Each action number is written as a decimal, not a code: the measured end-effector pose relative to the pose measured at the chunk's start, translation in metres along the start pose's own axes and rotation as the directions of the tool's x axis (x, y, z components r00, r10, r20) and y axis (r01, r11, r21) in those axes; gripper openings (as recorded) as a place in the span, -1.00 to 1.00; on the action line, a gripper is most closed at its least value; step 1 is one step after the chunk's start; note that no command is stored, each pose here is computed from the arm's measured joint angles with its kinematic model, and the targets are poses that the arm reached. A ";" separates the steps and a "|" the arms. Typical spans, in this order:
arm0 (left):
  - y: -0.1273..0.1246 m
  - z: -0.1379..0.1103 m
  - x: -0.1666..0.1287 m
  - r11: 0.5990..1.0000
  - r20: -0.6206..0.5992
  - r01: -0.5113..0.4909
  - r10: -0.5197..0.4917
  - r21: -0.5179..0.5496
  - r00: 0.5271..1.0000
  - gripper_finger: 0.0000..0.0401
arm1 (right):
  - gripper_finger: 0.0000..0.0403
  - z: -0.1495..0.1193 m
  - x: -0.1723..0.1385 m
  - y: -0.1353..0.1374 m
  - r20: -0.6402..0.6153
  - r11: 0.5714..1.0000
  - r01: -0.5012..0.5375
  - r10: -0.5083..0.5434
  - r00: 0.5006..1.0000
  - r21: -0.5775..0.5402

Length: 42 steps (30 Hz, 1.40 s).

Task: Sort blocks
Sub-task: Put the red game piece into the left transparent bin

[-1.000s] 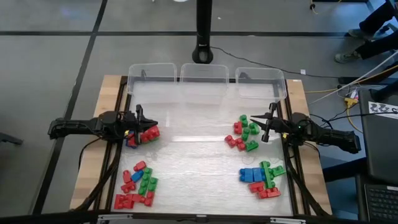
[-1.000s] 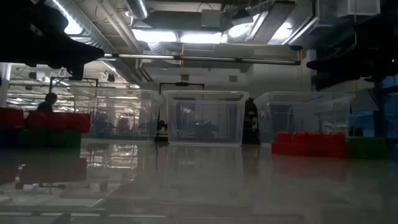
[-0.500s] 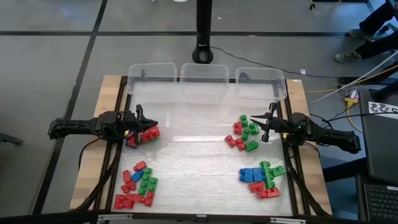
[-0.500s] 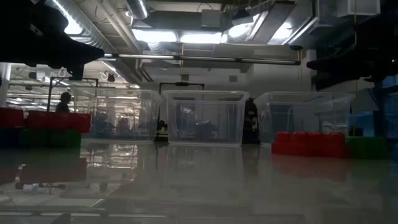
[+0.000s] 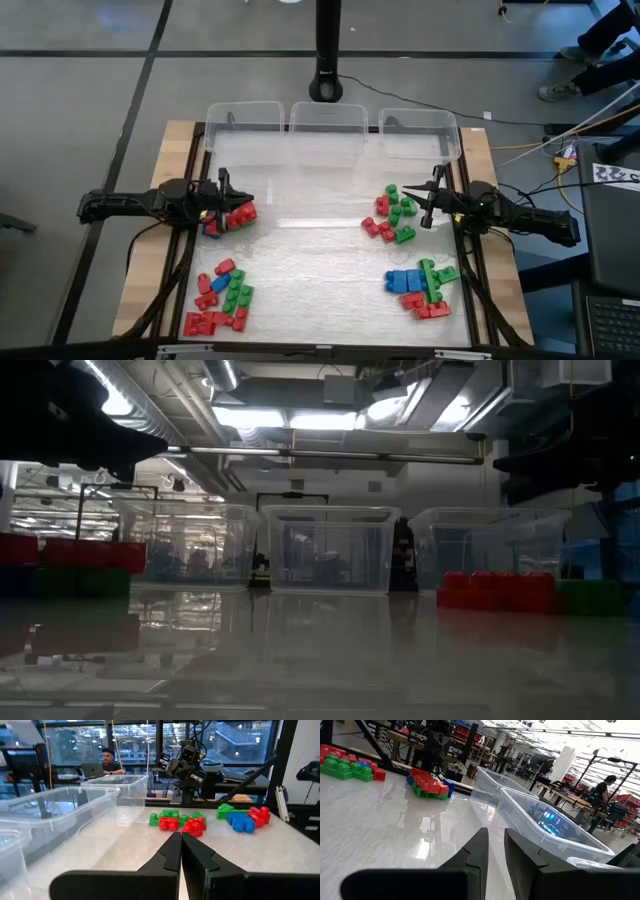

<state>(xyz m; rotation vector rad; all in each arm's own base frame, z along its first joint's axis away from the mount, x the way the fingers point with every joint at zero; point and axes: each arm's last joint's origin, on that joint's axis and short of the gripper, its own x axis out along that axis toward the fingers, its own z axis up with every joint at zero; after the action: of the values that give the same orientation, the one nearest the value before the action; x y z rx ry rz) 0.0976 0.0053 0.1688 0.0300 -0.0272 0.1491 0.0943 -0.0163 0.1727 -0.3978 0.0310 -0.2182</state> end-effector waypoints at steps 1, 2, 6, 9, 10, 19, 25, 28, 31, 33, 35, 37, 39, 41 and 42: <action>0.000 0.000 0.000 1.000 0.000 0.000 0.000 -0.001 1.000 -0.99 | -0.68 0.000 0.000 0.000 0.000 1.000 0.000 0.000 1.000 0.000; 0.000 0.000 0.000 1.000 0.001 0.000 0.000 -0.006 1.000 -0.99 | -0.68 0.000 0.000 0.000 0.000 1.000 0.000 0.000 1.000 0.000; 0.000 0.003 0.000 1.000 0.030 -0.001 0.001 -0.003 1.000 -0.99 | -0.68 0.000 0.000 0.000 0.006 1.000 0.004 -0.004 1.000 0.001; 0.000 0.006 0.000 1.000 0.061 -0.002 0.002 -0.014 0.998 -0.99 | -0.68 0.001 0.000 -0.001 0.007 1.000 0.012 -0.012 1.000 0.001; 0.000 0.007 0.000 1.000 0.073 -0.001 0.003 -0.026 0.997 -0.99 | -0.68 0.001 0.000 -0.001 0.008 1.000 0.013 -0.013 1.000 0.001; 0.001 0.024 -0.003 0.998 0.247 -0.026 0.012 0.053 0.969 -0.99 | -0.68 0.005 0.000 -0.006 0.023 0.990 0.138 -0.138 0.990 0.009; 0.001 0.037 -0.002 0.985 0.243 -0.054 0.012 0.166 0.970 -0.99 | -0.68 0.013 -0.002 -0.010 0.103 0.980 0.195 -0.191 0.976 -0.037; 0.001 0.050 0.003 0.980 0.219 -0.054 0.011 0.191 0.976 -0.99 | -0.68 0.015 -0.002 -0.011 0.122 0.978 0.206 -0.199 0.972 -0.043; 0.001 0.066 0.012 0.975 0.173 -0.048 0.010 0.217 0.985 -0.99 | -0.68 0.015 -0.002 -0.011 0.125 0.976 0.209 -0.200 0.972 -0.058; 0.000 0.076 0.022 0.970 0.125 -0.048 0.019 0.239 0.992 -0.99 | -0.68 0.015 -0.002 -0.011 0.124 0.975 0.210 -0.200 0.972 -0.073; -0.001 0.089 0.034 0.965 0.057 -0.052 0.038 0.258 0.998 -0.99 | -0.68 0.015 -0.002 -0.011 0.123 0.973 0.215 -0.203 0.971 -0.089; -0.001 0.104 0.047 0.961 -0.038 -0.049 0.061 0.272 0.997 -0.99 | -0.68 0.015 -0.002 -0.011 0.122 0.972 0.218 -0.207 0.971 -0.091; -0.002 0.120 0.060 0.964 -0.128 -0.027 0.064 0.266 0.990 -0.99 | -0.68 0.015 -0.002 -0.011 0.120 0.972 0.217 -0.206 0.971 -0.092; -0.003 0.133 0.071 0.966 -0.208 -0.008 0.064 0.260 0.976 -0.99 | -0.68 0.014 -0.002 -0.011 0.111 0.972 0.213 -0.202 0.973 -0.095; -0.004 0.139 0.076 0.966 -0.236 -0.002 0.065 0.257 0.970 -0.99 | -0.68 0.014 -0.002 -0.010 0.105 0.973 0.209 -0.199 0.974 -0.097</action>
<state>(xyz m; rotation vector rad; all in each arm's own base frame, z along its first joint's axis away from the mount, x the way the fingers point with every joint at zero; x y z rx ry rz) 0.1693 0.0083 0.3101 0.2686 0.2373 0.1889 0.0915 -0.0200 0.1894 -0.5189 -0.0921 -0.4023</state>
